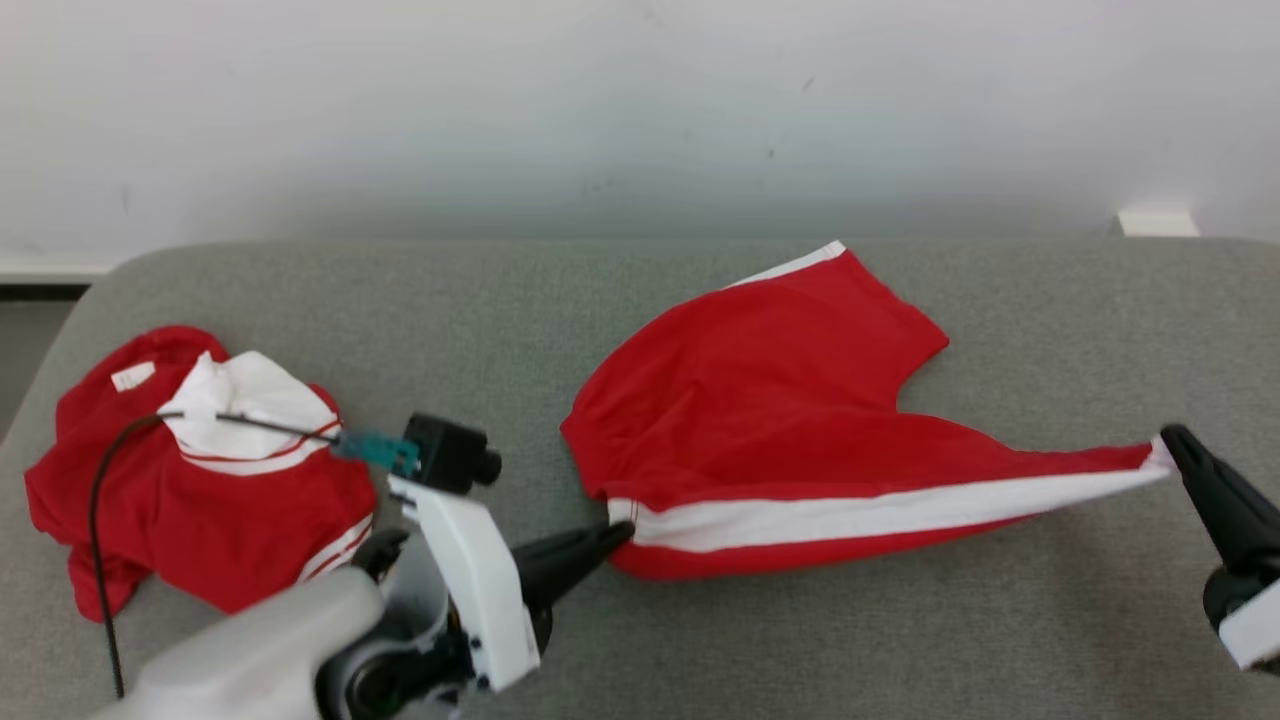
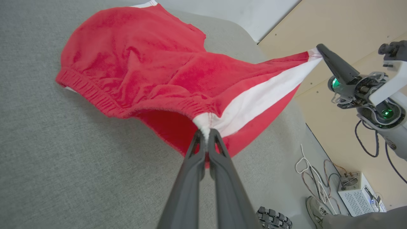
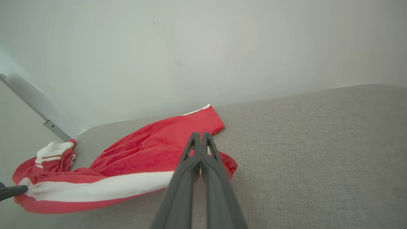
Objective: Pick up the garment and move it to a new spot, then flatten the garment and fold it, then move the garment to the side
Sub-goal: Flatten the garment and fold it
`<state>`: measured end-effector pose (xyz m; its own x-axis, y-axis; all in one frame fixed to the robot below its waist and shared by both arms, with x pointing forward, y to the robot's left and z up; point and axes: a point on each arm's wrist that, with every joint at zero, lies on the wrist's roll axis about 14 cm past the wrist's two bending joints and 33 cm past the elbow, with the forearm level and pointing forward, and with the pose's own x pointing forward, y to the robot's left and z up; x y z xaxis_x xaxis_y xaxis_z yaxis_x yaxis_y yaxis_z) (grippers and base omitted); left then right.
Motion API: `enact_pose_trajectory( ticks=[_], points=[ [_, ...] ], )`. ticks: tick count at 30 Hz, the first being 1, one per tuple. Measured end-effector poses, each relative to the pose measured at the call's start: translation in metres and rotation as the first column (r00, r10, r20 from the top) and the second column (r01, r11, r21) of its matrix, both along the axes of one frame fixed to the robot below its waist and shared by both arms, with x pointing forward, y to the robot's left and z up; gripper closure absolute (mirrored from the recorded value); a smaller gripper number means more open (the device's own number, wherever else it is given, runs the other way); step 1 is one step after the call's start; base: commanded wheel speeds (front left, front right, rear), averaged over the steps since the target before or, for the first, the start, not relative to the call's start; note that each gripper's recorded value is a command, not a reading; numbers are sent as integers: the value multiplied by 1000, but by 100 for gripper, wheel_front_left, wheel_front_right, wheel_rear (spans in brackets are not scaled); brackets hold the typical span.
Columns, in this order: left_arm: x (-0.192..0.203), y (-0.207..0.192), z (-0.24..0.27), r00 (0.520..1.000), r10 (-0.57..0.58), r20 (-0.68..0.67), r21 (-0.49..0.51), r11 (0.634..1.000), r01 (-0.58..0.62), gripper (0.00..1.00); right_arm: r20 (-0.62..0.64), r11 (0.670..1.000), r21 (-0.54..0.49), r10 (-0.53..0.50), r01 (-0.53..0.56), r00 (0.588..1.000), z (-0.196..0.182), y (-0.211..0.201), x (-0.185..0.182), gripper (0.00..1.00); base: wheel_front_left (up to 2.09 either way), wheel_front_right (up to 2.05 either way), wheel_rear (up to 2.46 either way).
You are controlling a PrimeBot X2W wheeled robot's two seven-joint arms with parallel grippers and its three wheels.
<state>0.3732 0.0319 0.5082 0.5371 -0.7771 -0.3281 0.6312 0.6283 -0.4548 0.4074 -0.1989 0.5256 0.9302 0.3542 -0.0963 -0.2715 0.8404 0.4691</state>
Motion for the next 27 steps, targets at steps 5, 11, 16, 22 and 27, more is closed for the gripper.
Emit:
enact_pose_trajectory(
  ticks=[5,11,16,22,27],
  points=[
    [31,2,12,995,30,-94,-66,997,-36,100,5,996,-45,73,-73,997,17,20,37,100,0,0,0],
    [85,14,25,984,67,-167,-128,988,-89,100,-12,980,-127,151,-151,989,28,52,99,100,0,0,0],
    [122,35,6,964,138,-227,-102,981,-164,100,-45,972,-170,155,-160,987,14,67,146,100,0,0,0],
    [154,49,-19,941,219,-257,-74,967,-245,100,-71,967,-190,157,-168,985,-12,85,187,100,0,0,0],
    [170,52,-38,926,241,-292,-56,962,-268,100,-89,961,-229,139,-156,986,-35,91,220,100,0,0,0]
  ],
)
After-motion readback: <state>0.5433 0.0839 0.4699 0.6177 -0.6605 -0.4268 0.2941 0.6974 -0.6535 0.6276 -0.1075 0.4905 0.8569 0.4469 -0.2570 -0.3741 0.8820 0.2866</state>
